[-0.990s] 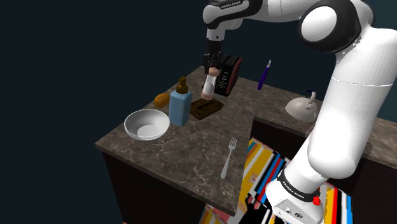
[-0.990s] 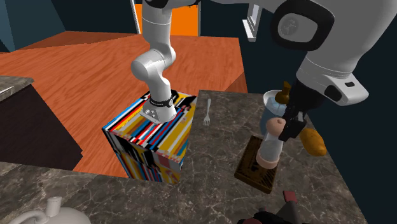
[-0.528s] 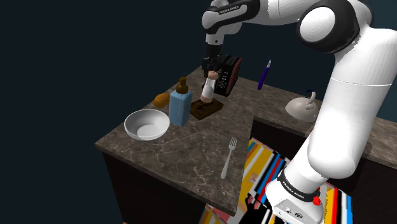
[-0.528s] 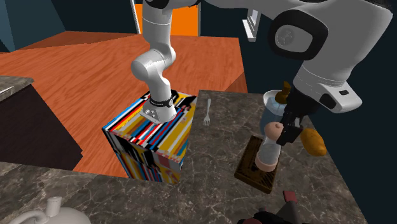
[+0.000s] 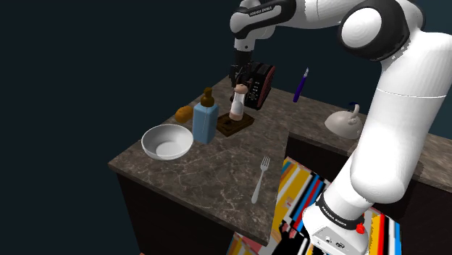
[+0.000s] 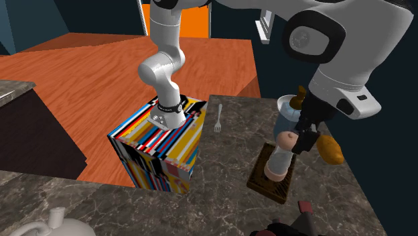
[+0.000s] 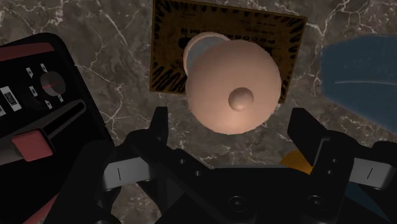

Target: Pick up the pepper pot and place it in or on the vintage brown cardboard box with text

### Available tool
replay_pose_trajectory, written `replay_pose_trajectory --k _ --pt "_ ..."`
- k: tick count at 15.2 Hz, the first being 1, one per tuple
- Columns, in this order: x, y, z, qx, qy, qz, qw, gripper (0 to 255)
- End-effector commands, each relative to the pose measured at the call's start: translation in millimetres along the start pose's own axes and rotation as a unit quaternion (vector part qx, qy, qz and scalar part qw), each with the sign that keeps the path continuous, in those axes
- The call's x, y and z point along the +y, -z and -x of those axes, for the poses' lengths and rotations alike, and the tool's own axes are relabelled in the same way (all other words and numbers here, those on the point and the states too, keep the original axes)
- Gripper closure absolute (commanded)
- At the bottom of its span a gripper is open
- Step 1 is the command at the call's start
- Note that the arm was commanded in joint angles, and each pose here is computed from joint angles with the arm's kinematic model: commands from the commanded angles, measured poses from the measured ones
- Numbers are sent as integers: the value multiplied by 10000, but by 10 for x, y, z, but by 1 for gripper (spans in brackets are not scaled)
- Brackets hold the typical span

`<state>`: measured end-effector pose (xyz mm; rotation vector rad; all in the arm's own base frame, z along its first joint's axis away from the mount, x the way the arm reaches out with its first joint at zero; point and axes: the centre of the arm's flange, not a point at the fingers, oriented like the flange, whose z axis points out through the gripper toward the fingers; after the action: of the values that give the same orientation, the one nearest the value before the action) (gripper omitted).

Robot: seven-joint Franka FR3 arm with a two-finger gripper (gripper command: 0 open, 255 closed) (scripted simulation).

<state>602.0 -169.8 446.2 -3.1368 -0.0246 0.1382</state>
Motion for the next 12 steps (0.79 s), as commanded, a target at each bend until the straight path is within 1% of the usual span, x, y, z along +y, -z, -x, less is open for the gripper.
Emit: replay_pose_trajectory --k 1,5,12 --pt "0 0 0 0 0 0 10000 0" --pt "0 500 0 0 0 0 10000 0" --pt "0 500 0 0 0 0 10000 0"
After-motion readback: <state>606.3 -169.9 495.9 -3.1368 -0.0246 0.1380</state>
